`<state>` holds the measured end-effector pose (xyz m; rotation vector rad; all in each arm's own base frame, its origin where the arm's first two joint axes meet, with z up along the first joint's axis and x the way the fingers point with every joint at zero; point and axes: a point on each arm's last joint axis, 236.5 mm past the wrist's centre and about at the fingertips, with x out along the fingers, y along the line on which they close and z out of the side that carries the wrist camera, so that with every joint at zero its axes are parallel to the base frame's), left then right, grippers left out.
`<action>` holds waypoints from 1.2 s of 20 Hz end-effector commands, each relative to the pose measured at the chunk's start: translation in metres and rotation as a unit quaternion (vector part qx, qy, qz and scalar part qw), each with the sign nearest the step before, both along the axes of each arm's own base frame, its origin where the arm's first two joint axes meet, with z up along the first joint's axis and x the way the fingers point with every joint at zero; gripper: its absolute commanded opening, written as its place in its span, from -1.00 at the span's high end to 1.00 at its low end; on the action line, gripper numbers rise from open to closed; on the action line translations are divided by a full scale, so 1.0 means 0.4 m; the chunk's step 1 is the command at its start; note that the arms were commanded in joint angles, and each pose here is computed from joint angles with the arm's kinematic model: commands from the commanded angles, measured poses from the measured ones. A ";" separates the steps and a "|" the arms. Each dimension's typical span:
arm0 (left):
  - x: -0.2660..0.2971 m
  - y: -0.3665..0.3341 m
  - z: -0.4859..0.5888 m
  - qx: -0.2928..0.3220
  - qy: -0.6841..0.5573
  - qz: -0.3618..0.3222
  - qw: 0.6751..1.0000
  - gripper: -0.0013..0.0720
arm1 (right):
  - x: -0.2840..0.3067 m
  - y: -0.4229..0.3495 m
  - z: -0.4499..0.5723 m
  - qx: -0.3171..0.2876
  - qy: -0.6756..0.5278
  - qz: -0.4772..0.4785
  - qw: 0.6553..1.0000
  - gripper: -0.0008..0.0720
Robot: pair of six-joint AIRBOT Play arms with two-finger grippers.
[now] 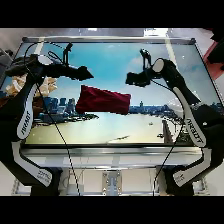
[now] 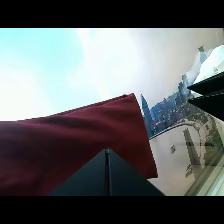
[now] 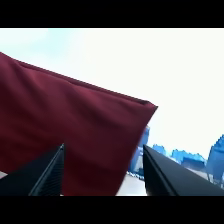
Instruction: Fold the shirts.
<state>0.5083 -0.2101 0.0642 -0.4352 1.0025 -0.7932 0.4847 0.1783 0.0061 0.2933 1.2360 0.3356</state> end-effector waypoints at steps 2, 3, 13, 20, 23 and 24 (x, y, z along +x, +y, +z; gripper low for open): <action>0.009 0.003 0.003 0.000 -0.005 0.006 1.000 0.95 | -0.100 -0.010 -0.102 0.078 0.110 -0.015 0.991 -0.54; 0.011 0.004 0.003 0.000 -0.006 0.008 1.000 0.95 | -0.108 0.023 -0.121 0.112 0.117 -0.014 0.987 -0.58; 0.005 -0.002 0.007 -0.006 -0.001 0.004 1.000 0.95 | -0.100 0.161 -0.252 0.212 0.121 -0.072 0.967 -0.80; -0.008 -0.009 0.010 -0.013 0.006 -0.004 1.000 0.95 | 0.024 0.233 -0.101 0.305 -0.009 -0.066 0.950 0.89; -0.008 -0.011 0.012 -0.015 0.006 -0.004 1.000 0.95 | 0.064 0.127 0.010 0.293 -0.059 -0.058 0.952 0.89; -0.007 -0.012 0.014 -0.017 0.006 -0.004 1.000 0.95 | 0.074 0.063 0.050 0.276 -0.082 -0.061 0.956 0.89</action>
